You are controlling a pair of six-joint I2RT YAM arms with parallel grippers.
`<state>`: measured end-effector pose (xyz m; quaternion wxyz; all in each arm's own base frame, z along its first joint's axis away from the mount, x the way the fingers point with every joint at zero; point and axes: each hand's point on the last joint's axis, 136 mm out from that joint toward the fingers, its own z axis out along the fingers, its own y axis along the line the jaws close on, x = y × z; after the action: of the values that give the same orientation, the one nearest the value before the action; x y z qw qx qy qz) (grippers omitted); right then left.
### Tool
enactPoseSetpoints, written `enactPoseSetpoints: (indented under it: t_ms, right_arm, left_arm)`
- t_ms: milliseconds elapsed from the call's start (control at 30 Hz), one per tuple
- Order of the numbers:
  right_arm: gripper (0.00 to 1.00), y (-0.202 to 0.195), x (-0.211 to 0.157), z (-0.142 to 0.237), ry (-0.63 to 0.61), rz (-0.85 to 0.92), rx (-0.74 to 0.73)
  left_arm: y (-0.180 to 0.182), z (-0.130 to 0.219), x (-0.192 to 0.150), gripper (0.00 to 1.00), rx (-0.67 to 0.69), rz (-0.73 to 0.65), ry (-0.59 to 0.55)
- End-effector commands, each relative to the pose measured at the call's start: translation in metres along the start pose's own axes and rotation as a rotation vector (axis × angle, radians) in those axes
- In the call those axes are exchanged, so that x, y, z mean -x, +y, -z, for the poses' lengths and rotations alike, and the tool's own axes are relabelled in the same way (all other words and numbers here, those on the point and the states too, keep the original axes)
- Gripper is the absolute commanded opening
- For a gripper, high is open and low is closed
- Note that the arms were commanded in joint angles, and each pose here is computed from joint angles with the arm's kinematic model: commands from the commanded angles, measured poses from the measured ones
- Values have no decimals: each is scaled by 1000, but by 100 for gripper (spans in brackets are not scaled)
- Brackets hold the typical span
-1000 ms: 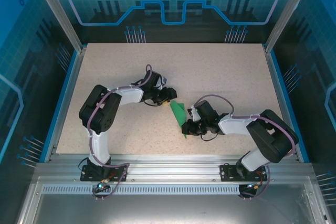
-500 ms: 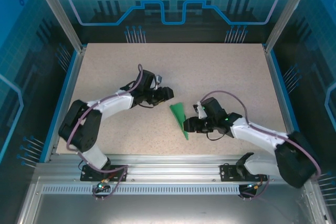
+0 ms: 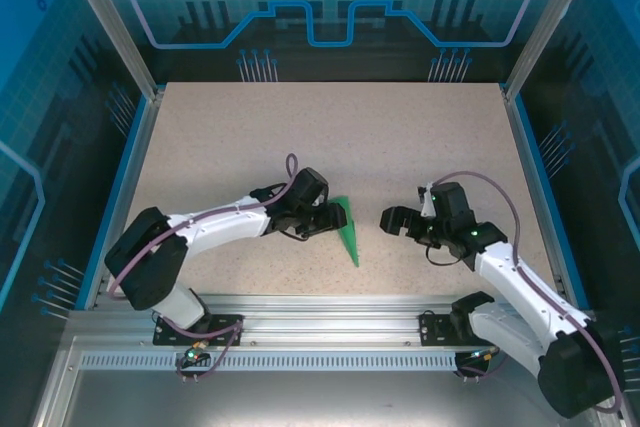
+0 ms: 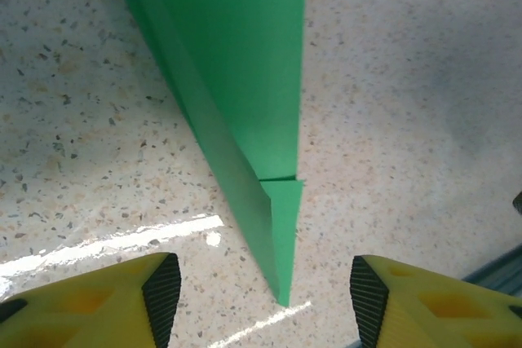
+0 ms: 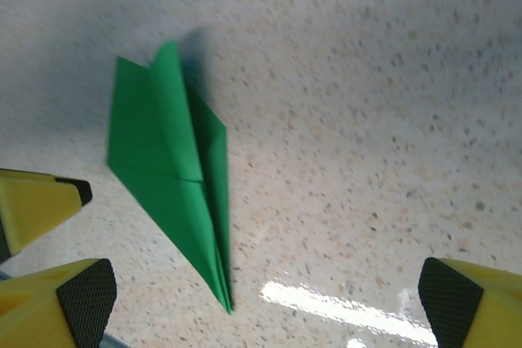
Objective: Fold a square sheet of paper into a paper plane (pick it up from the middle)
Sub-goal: Move a paper plane to the center of the table.
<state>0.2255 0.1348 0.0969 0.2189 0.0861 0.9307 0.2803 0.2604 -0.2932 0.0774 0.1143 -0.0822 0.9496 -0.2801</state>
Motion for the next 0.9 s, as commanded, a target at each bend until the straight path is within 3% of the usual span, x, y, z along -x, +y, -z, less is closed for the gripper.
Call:
enactPoseSetpoints:
  t_ms: [0,300,600,867]
  right_arm:
    - [99,-5,-13,-4,48,-20,20]
    - [99,-17,-11,11,-120,-56,37]
    - [99,-3,-25,-5,1,-41,144]
    - [94,16,-24,-12,40,34,157]
  left_arm:
    - [-2,-7,1,59,37,29,0]
    - [0,-19,-2,44,44,44,21]
    - [10,-13,-7,14,47,35,9]
    - [22,-3,-11,6,10,32,-12]
